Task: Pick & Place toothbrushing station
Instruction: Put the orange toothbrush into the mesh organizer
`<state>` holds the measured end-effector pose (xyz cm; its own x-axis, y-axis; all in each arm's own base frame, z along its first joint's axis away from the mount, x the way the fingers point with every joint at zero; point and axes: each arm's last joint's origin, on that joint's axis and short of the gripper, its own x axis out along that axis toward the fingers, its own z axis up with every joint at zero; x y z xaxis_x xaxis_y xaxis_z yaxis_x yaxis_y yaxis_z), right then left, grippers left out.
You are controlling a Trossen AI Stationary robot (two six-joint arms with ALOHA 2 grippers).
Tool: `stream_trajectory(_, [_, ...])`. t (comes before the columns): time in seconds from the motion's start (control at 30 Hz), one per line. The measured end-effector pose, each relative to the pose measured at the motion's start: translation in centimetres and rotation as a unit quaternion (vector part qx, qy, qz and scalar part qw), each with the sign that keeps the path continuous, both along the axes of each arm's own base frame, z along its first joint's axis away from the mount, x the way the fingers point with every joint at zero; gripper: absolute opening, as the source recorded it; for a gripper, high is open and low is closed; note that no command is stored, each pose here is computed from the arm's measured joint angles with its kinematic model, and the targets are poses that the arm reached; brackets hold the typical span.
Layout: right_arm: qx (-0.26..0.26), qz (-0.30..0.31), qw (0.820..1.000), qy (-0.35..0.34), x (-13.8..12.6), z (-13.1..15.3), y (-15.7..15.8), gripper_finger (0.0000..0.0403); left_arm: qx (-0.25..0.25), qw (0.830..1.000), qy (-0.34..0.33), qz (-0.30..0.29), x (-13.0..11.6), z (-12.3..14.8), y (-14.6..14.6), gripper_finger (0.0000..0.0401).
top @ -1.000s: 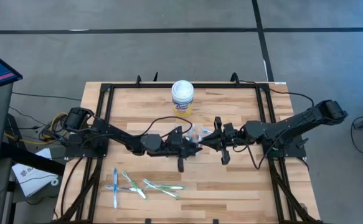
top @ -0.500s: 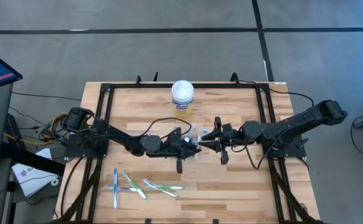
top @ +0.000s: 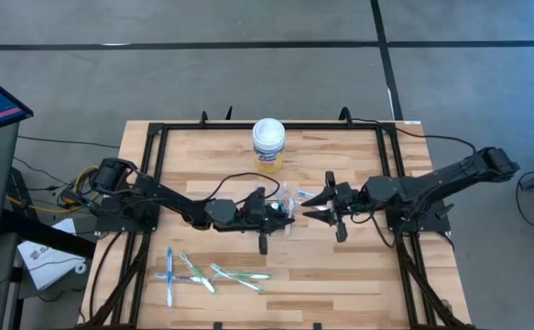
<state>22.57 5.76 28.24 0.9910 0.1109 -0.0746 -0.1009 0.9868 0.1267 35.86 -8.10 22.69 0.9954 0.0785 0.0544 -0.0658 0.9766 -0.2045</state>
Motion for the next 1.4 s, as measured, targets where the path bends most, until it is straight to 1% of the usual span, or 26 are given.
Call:
stream_trajectory(0.1, [0.001, 0.003, 1.0, 0.011, -0.4, 0.0, 0.0, 0.0111, 0.003, 1.0, 0.008, -0.004, -0.4, 0.3, -0.2, 0.0016])
stream_trajectory(0.2, [0.001, 0.003, 1.0, 0.02, -0.6, -0.1, 0.0, 0.0111, 0.007, 1.0, 0.02, 0.009, -1.2, 1.0, -0.3, 0.0016])
stream_trajectory(0.3, [0.008, 0.001, 1.0, 0.025, -0.6, -0.1, 0.0, 0.0111, 0.01, 0.999, 0.029, 0.03, -2.7, 1.1, -0.2, 0.0016])
stream_trajectory(0.43, [0.01, 0.001, 0.999, 0.032, -0.6, -0.3, 0.0, 0.0111, 0.006, 0.998, 0.02, 0.057, -5.4, 1.6, -0.1, 0.0016])
stream_trajectory(0.63, [0.01, 0.001, 0.999, 0.034, -0.6, -0.3, 0.0, 0.0111, 0.006, 0.995, 0.025, 0.096, -9.2, 0.9, -0.2, 0.0016])
stream_trajectory(0.77, [0.01, 0.001, 0.999, 0.031, -0.6, -0.2, 0.0, 0.0111, 0.01, 0.991, 0.034, 0.13, -10.5, -0.1, 0.1, 0.0017])
stream_trajectory(0.83, [0.01, 0.001, 0.999, 0.03, -0.6, -0.2, 0.0, 0.0111, 0.007, 0.989, 0.029, 0.141, -10.7, -0.5, 0.4, 0.0018])
stream_trajectory(0.93, [0.011, 0.001, 1.0, 0.027, -0.6, -0.2, 0.0, 0.0111, 0.016, 0.988, 0.029, 0.152, -10.5, -1.3, 0.9, 0.0018])
stream_trajectory(1.07, [0.012, 0.001, 1.0, 0.025, -0.6, -0.1, 0.0, 0.0111, 0.028, 0.987, 0.014, 0.158, -10.2, -1.4, 0.9, 0.0019])
stream_trajectory(1.27, [0.012, 0.001, 1.0, 0.026, -0.6, -0.2, 0.0, 0.0111, 0.049, 0.985, 0.032, 0.162, -9.4, -3.1, 0.7, 0.0018])
stream_trajectory(1.4, [0.011, 0.002, 1.0, 0.027, -0.6, -0.2, 0.0, 0.0111, 0.067, 0.979, 0.051, 0.185, -9.0, -4.3, 0.6, 0.0019])
